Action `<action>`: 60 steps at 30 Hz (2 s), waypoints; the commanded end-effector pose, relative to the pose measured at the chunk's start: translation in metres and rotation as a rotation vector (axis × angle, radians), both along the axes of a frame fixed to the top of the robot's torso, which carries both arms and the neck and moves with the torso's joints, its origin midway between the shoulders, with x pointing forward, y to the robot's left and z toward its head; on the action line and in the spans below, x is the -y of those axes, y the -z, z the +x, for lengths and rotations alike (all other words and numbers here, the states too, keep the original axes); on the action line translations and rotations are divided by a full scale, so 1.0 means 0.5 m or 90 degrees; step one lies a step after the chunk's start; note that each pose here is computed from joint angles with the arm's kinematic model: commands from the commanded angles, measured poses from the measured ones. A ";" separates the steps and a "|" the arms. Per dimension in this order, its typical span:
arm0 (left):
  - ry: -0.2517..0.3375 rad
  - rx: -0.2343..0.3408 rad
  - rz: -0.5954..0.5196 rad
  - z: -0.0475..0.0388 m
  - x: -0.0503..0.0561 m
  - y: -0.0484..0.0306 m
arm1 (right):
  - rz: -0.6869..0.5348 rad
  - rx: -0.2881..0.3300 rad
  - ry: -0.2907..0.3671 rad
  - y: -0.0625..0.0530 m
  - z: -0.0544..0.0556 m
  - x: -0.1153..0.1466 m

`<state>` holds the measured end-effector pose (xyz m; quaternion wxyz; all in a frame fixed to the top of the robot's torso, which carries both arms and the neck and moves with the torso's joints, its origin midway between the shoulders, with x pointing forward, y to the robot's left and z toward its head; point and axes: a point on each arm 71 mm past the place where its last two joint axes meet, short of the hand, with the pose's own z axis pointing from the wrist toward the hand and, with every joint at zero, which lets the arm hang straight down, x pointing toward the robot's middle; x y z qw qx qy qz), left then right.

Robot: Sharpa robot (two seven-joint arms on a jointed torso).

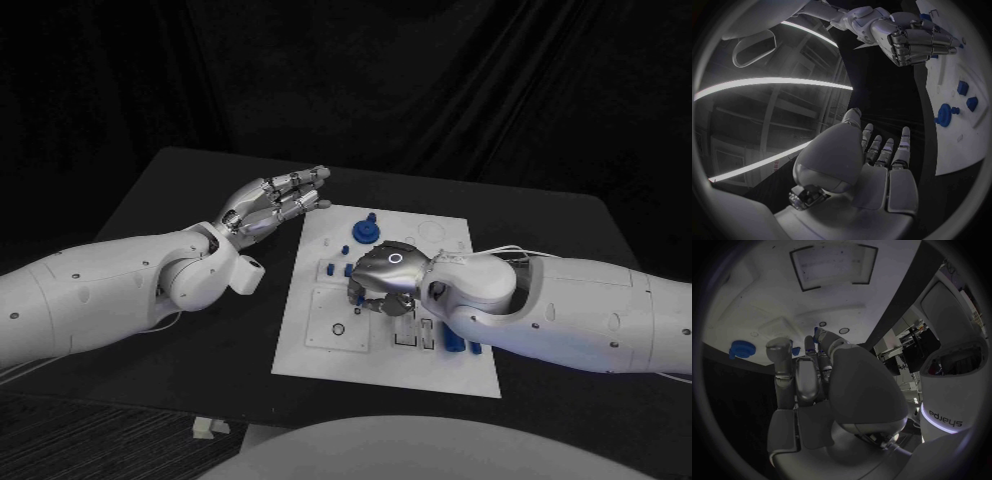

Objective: Assemble the parts on the task board

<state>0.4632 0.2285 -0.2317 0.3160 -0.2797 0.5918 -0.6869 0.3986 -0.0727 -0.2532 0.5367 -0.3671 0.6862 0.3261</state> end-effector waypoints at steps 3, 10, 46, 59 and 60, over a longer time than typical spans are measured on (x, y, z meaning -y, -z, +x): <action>0.008 0.006 -0.018 -0.001 0.004 -0.001 | -0.012 0.005 0.006 0.005 -0.004 -0.001; 0.009 0.005 -0.018 0.000 0.005 0.001 | -0.013 0.002 0.005 0.008 -0.007 -0.003; 0.014 -0.007 -0.013 0.001 0.007 0.006 | -0.025 -0.012 0.007 0.018 -0.017 -0.002; 0.016 -0.009 -0.012 0.001 0.007 0.007 | -0.027 -0.012 0.011 0.019 -0.015 -0.001; 0.016 -0.009 -0.012 0.001 0.007 0.007 | -0.028 -0.012 0.011 0.019 -0.015 -0.001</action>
